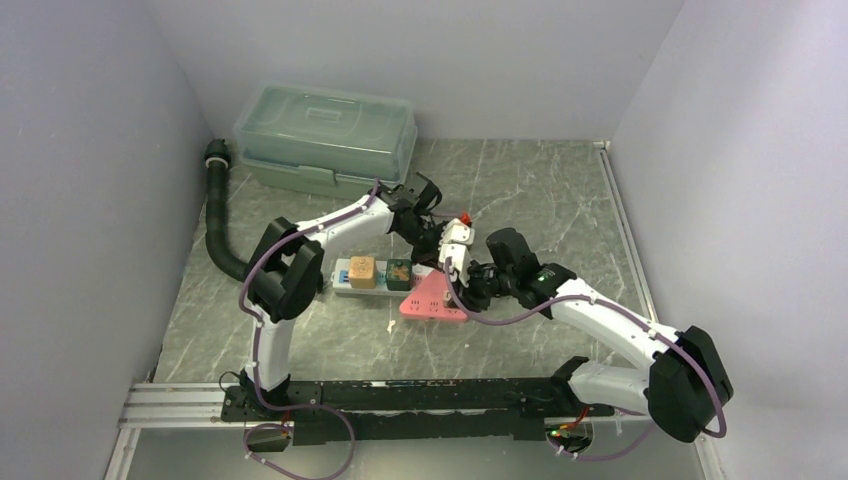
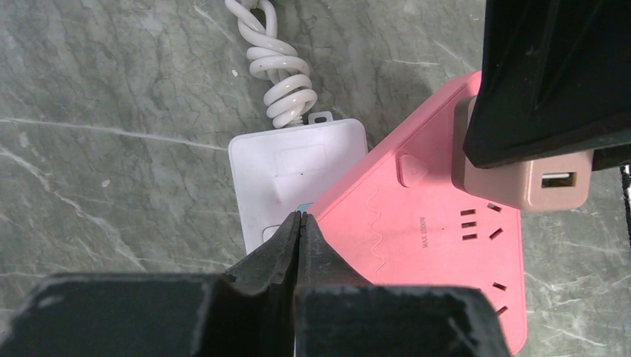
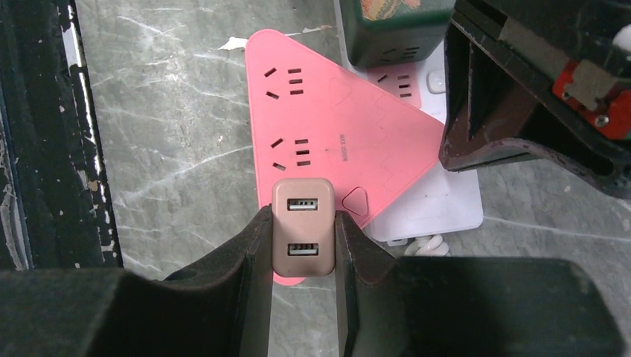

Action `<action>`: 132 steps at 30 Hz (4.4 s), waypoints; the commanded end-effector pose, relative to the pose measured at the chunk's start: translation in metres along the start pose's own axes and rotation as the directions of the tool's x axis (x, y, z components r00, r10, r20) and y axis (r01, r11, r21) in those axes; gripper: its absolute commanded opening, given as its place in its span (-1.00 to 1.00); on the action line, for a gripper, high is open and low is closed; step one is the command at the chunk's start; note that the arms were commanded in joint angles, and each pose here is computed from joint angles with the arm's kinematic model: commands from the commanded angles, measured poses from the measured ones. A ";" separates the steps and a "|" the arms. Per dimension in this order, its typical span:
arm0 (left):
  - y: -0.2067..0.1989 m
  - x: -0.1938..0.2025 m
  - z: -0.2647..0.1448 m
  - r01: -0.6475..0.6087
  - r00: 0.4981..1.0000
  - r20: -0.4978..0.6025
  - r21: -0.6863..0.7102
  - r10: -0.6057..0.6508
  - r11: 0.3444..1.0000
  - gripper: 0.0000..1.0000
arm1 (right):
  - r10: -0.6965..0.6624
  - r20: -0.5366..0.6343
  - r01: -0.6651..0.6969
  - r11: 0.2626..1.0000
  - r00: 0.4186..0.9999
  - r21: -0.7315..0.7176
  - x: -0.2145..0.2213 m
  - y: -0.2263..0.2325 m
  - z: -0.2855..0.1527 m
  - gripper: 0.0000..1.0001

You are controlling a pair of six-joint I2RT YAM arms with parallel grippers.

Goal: Insert the plug
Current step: Insert the plug into the socket.

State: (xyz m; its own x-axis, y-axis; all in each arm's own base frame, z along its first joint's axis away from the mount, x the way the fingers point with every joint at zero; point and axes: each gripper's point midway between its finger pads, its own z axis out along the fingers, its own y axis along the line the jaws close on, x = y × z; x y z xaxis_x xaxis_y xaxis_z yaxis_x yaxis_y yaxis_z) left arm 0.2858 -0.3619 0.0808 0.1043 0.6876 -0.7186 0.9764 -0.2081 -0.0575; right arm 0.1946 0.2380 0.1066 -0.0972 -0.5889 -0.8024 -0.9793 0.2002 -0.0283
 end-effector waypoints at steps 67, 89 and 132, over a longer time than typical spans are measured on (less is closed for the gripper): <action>-0.011 0.108 -0.014 0.004 0.952 -0.305 0.020 0.002 1.000 -1.00 | 0.284 -0.035 -0.281 0.957 0.958 0.072 0.032 0.074 0.072 -1.00; -0.015 0.115 -0.014 -0.003 0.947 -0.321 0.038 0.015 0.999 -1.00 | 0.407 -0.071 -0.398 0.910 0.911 0.114 0.059 0.089 0.078 -1.00; -0.013 0.105 -0.014 0.025 0.962 -0.272 0.012 -0.021 1.000 -1.00 | 0.120 0.093 -0.141 0.956 0.988 0.258 -0.096 0.049 0.037 0.36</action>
State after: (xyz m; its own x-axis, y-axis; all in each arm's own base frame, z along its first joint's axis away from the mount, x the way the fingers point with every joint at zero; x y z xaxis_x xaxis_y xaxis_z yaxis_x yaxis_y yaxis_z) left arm 0.2813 -0.3089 0.0759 0.1509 0.7303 -0.6662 0.9709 -0.2361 -0.0389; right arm 0.1585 0.3202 0.1533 -0.2628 -0.4454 -0.8559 -0.8414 0.5399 -0.0227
